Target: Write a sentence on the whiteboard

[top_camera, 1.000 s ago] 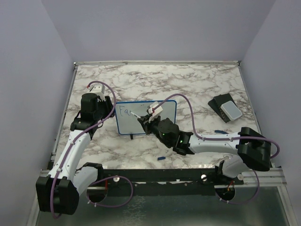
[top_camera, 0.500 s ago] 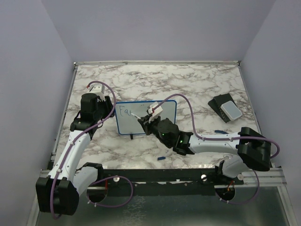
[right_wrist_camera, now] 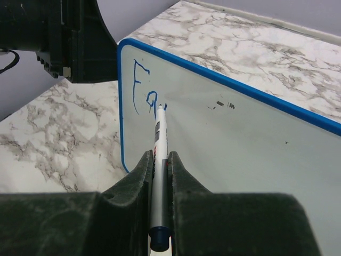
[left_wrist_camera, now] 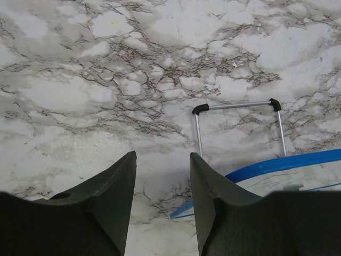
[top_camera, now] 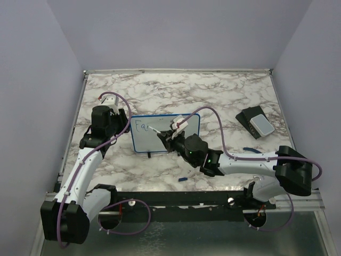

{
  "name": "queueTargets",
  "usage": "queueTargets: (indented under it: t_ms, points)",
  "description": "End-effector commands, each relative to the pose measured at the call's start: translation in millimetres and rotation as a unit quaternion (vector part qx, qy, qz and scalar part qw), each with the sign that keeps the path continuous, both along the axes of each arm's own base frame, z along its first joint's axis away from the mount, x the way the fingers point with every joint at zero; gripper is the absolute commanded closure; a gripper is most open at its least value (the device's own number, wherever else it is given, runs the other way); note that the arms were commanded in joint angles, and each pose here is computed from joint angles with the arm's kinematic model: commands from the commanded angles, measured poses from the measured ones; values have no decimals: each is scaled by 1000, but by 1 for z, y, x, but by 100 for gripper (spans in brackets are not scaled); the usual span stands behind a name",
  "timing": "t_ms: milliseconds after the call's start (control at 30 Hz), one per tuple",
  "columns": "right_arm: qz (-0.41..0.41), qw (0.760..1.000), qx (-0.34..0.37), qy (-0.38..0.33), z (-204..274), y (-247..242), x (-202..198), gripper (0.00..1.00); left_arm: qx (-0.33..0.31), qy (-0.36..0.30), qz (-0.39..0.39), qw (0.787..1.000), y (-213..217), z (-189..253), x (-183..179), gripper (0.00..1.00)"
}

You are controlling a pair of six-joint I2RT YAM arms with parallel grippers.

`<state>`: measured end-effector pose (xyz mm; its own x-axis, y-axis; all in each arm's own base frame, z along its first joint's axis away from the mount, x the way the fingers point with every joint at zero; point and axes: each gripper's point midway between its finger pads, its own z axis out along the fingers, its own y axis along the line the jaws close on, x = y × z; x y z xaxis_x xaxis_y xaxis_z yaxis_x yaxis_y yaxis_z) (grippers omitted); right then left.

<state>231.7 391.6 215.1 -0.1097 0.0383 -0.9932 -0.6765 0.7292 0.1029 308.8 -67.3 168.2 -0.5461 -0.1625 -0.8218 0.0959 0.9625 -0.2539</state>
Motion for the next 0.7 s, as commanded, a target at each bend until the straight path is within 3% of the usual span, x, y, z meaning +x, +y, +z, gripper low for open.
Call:
queueTargets:
  t_ms: [0,667]
  points:
    - [-32,999,10,-21,17,-4,13,99,-8,-6,-17,1000,-7,1,-3,53]
    - [-32,999,4,-29,16,7,19,99,-8,-5,-18,1000,-7,1,-3,53]
